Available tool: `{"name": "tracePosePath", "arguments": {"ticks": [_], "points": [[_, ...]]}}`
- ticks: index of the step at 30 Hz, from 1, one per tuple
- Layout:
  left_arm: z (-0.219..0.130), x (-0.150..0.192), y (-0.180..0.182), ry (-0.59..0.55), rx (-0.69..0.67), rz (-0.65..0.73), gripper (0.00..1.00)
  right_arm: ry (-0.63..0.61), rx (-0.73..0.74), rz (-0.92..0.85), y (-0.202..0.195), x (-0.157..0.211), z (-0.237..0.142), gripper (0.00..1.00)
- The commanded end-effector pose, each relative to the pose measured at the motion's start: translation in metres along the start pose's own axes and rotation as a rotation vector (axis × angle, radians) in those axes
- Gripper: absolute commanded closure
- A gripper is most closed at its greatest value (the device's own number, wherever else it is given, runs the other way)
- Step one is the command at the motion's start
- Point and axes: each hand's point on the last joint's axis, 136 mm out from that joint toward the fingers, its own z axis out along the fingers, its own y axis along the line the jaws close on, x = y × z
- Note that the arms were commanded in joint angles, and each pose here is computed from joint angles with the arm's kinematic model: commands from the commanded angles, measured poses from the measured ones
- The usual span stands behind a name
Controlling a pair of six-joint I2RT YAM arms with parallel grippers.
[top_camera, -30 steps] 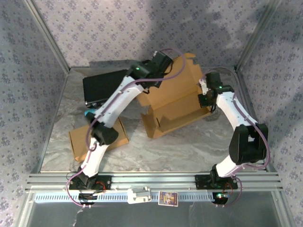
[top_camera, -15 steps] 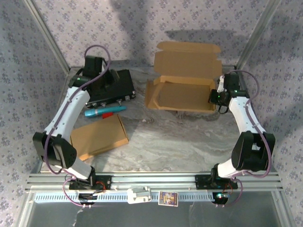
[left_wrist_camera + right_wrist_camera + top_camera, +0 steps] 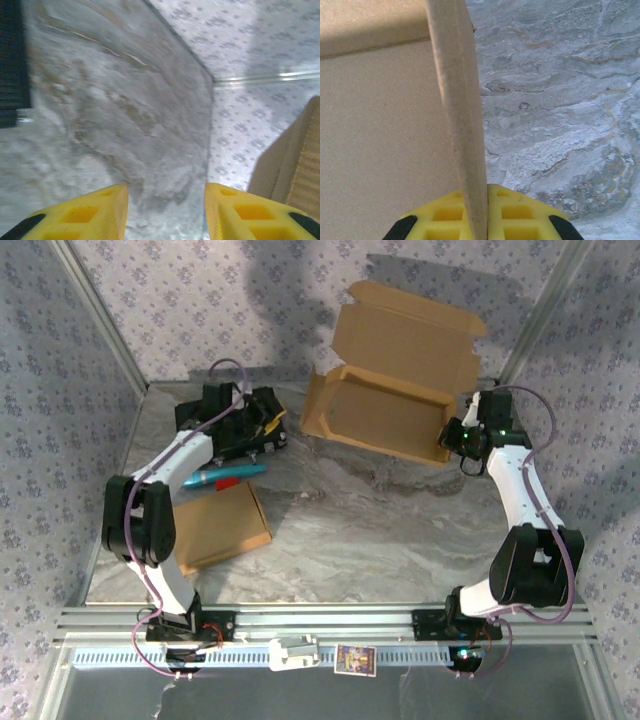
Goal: Fold the paper box
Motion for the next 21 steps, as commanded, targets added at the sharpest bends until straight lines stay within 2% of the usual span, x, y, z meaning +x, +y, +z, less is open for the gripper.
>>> {"name": "tracePosePath", "arguments": {"ticks": [1,4,8,21], "points": [[-0.001,-0.011,-0.048,-0.004,0.224,-0.004,0.56,-0.047,-0.089,-0.006,0.023,-0.015,-0.014,1.00],[-0.007,-0.023,-0.057,-0.032,0.312,-0.038,0.55,-0.030,-0.122,-0.002,0.027,-0.014,-0.012,1.00],[0.001,-0.016,-0.069,0.052,0.384,-0.046,0.55,-0.009,-0.165,0.003,0.036,-0.015,-0.009,1.00],[-0.002,-0.002,-0.097,0.091,0.449,-0.017,0.56,0.031,-0.163,-0.021,0.042,-0.014,0.002,1.00]]}}
